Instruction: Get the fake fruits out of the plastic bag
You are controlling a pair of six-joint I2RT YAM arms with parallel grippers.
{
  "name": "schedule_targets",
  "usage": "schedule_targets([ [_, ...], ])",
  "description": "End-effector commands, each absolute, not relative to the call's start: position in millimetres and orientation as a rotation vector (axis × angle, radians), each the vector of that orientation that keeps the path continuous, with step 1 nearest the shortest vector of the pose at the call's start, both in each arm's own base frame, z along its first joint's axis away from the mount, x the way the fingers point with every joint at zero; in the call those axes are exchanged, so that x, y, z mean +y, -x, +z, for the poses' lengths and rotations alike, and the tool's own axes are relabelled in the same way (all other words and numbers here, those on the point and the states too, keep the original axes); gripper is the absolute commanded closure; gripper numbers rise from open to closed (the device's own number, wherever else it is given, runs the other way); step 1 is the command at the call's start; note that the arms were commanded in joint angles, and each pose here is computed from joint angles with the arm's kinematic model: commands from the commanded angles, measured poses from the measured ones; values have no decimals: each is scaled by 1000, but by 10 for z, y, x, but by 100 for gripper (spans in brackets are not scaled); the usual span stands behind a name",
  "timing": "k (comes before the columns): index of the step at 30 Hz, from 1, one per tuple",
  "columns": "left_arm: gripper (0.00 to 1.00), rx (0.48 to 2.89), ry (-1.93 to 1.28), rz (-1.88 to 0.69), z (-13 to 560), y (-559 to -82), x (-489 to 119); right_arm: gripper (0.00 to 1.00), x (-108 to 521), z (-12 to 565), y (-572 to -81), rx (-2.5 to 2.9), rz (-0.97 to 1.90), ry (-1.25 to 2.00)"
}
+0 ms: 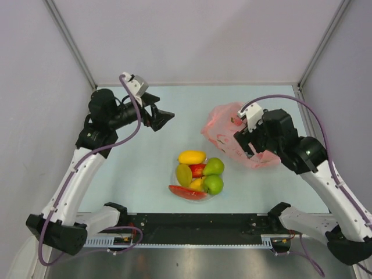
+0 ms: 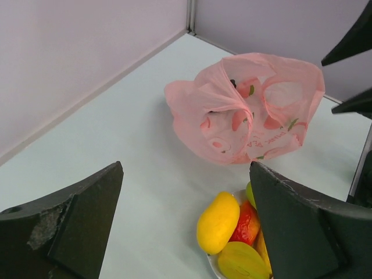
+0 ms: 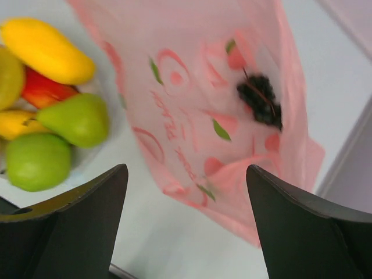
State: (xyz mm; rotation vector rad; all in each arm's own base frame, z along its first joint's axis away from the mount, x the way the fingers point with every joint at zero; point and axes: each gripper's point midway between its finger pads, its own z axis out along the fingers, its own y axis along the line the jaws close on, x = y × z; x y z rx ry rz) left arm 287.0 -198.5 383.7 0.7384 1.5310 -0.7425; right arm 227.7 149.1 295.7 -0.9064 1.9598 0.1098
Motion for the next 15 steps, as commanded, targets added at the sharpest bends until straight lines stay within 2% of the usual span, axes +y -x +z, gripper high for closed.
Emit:
schedule_targets([
  [1,5,1533,-791,-803,3711,-2963,-2162,14,967,2680,-2472,2192,26,736],
  [2,6,1532,-811,-823,3701,-2935,-2214,14,983,2614,-2495,2215,76,740],
  [6,6,1523,-915,-885,3549,-2782,-2506,28,992,2394,-2721,2287,166,643],
  [8,7,1504,-993,-890,3398,-2661,-2718,31,1077,2338,-2870,2280,206,562],
  [11,4,1503,-1093,-960,3237,-2439,-3019,32,1132,2226,-3094,2272,213,491],
  [15,4,1600,-1106,-860,2938,-2510,-3281,32,1213,2075,-3374,2203,201,463],
])
